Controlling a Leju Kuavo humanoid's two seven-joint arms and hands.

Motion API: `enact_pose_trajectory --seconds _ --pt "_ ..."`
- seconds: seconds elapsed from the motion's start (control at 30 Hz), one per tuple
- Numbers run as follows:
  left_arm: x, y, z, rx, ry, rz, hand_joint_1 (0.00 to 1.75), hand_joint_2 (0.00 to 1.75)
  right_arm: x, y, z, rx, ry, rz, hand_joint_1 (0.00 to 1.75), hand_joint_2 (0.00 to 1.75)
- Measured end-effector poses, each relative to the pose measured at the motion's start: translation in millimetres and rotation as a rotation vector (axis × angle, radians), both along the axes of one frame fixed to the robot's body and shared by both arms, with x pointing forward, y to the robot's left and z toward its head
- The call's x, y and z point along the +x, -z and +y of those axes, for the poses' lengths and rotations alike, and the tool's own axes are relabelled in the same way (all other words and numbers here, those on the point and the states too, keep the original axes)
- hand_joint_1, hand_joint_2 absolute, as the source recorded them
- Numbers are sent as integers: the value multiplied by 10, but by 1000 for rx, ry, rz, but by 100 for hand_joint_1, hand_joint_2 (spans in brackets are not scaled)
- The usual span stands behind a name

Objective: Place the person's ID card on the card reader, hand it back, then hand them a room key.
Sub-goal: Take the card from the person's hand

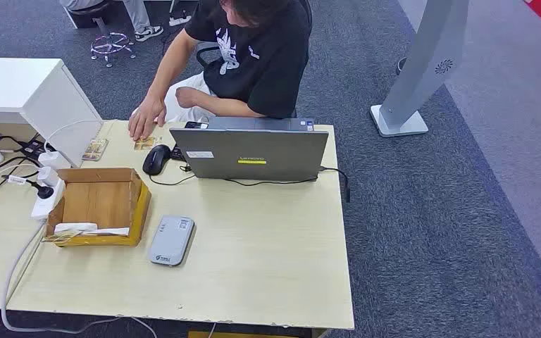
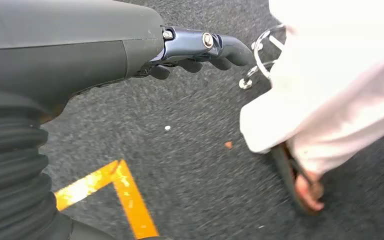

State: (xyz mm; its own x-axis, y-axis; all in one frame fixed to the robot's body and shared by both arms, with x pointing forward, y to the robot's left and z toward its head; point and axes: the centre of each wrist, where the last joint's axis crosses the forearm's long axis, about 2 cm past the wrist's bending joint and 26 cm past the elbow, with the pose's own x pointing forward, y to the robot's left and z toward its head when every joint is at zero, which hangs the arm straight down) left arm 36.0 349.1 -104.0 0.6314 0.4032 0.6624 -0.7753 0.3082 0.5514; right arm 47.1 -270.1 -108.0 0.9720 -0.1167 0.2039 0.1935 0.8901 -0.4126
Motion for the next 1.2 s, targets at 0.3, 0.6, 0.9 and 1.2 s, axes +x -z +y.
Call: enact_pose_trajectory --seconds 0.3,0.6,0.9,1.2 --pt "35 -121 392 268 -100 -89 0 175 -20 1 29 4 27 17 0 175" --pt "114 -768 996 672 -110 -306 0 175 -26 1 71 23 14 7 0 175" --pt "183 -1724 1176 929 206 -645 0 175 -34 1 108 48 27 16 0 175" --pt "499 -2475 1185 1017 523 -718 0 175 -34 4 110 82 25 29 0 175"
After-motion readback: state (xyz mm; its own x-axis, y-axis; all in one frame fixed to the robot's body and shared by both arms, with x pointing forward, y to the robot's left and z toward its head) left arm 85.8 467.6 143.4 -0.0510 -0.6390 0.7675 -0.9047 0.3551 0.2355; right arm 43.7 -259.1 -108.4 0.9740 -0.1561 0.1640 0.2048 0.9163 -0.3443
